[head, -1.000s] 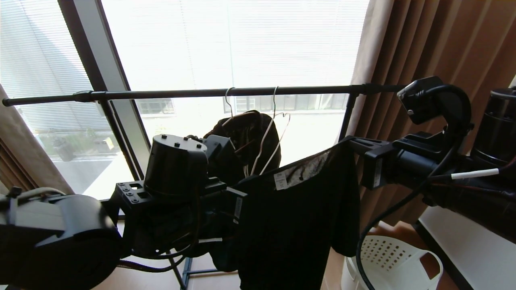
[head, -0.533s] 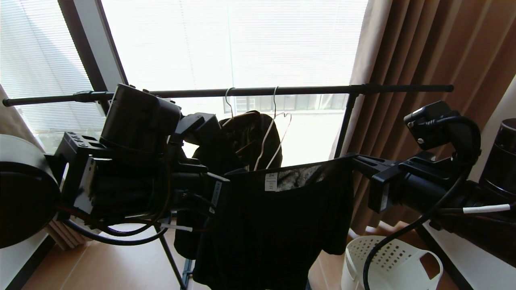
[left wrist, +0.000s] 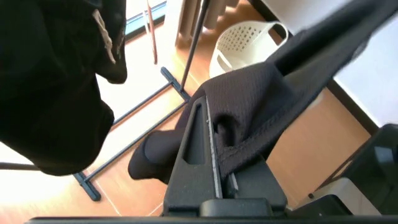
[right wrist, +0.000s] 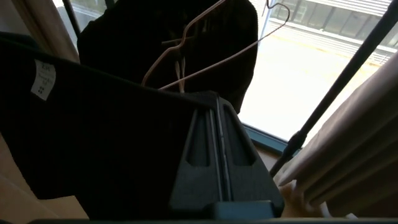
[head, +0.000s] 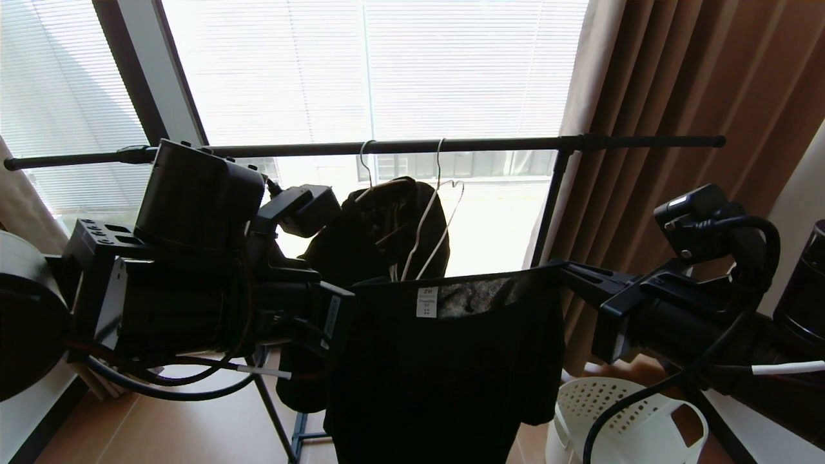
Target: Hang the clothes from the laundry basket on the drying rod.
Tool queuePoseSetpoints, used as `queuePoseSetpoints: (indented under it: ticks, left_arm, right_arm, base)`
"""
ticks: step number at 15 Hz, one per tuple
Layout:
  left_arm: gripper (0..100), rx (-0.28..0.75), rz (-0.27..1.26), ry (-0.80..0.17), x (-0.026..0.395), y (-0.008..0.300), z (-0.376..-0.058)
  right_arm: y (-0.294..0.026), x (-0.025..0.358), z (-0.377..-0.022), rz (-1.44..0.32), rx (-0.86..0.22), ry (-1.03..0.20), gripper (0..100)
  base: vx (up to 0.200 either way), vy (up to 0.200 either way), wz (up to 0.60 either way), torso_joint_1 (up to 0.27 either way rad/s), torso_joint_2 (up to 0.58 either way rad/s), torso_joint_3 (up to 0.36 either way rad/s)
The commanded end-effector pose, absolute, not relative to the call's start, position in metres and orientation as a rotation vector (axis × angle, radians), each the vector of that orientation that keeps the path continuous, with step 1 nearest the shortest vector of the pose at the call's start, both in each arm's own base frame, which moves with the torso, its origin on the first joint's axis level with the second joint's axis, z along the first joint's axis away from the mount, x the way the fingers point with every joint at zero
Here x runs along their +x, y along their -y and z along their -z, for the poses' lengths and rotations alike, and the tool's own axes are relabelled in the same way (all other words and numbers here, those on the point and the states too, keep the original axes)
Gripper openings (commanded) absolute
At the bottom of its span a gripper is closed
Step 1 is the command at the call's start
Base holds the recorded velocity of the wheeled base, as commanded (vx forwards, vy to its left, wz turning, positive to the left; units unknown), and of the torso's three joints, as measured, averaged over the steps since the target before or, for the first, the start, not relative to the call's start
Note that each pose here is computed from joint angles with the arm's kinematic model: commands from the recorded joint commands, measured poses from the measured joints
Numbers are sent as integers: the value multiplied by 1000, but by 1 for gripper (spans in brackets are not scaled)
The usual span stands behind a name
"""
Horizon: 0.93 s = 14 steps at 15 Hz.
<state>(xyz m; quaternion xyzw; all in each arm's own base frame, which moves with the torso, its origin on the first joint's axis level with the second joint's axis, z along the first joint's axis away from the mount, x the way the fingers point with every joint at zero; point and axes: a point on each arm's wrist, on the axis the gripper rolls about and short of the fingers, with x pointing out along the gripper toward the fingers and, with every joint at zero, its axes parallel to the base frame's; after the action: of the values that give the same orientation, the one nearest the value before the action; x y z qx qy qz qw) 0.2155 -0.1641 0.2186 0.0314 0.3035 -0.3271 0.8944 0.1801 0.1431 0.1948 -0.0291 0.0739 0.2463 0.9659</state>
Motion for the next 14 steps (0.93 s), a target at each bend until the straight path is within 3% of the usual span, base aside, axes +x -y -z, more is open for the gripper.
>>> queuePoseSetpoints:
  ticks: [1,8,14]
  left_arm:
    - [0,49,678,-581,220,165,-225]
    - [0,9,743,-525,243,180,-242]
    - [0,-4,771,-481,256,190,-254]
  right_arm:
    - [-140,171,-186,-533,-91,-167,0]
    - [-130,117,-178,-765,-172,-140,0]
    - [-146,102,-166,-887,-206,-182,0]
  base:
    - [0,0,0,0,0,0]
    - [0,0,0,0,0,0]
    - [0,0,0,0,0,0]
